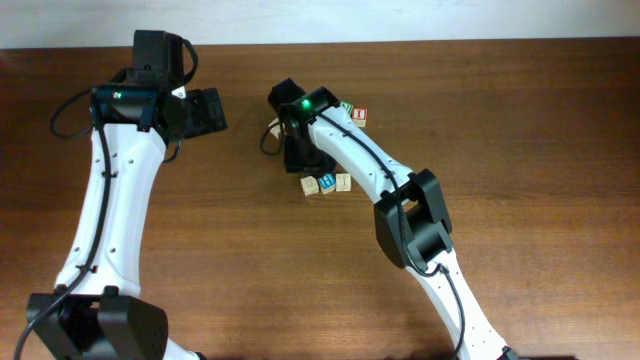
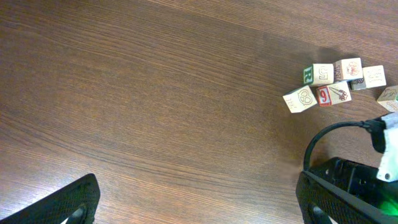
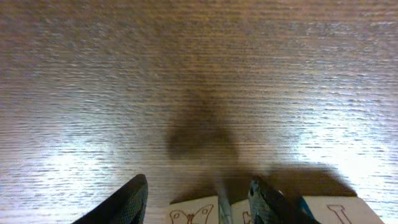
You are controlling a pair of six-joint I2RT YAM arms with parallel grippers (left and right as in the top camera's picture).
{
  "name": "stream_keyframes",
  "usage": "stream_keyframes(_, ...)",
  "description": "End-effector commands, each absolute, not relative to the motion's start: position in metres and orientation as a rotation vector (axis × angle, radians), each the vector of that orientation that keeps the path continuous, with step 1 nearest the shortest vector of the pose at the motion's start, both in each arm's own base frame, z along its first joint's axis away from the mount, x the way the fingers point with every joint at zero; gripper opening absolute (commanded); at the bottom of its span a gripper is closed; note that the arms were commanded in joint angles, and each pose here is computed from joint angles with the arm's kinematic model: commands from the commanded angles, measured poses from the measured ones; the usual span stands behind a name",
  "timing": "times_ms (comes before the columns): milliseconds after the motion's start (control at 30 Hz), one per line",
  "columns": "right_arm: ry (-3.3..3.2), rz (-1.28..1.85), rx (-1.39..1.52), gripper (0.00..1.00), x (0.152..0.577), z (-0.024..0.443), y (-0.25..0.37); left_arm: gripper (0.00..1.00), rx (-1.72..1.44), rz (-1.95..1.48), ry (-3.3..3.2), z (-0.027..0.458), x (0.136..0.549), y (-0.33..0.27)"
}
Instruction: Rotate 4 blocks
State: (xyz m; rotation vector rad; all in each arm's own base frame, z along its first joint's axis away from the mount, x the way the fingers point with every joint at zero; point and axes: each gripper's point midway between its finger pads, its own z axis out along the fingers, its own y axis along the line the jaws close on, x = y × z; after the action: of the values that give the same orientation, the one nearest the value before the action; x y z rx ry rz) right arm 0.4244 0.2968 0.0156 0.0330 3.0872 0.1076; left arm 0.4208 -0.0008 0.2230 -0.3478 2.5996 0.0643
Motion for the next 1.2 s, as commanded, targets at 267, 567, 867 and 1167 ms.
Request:
stream_keyframes(267,2.757,0.169,0.217,0.61,0.561,0.069,0.183,0.99,-0.37,0.075,2.581,0.228,0.424,0.002)
stream_keyframes(567,2.841,0.073,-0.056,0.63,0.553,0.006,0.176,0.99,-0.37,0.075,2.581,0.228,0.424,0.002)
stream_keyframes(867,2.798,0.242,-0.279,0.84,0.556,0.018,0.202,0.99,-0.37,0.075,2.581,0.228,0.424,0.002)
stream_keyframes(1167,2.824,0.235,0.007,0.78,0.562,0.038,0.174,0.99,-0.37,0.075,2.581,0.228,0.424,0.002)
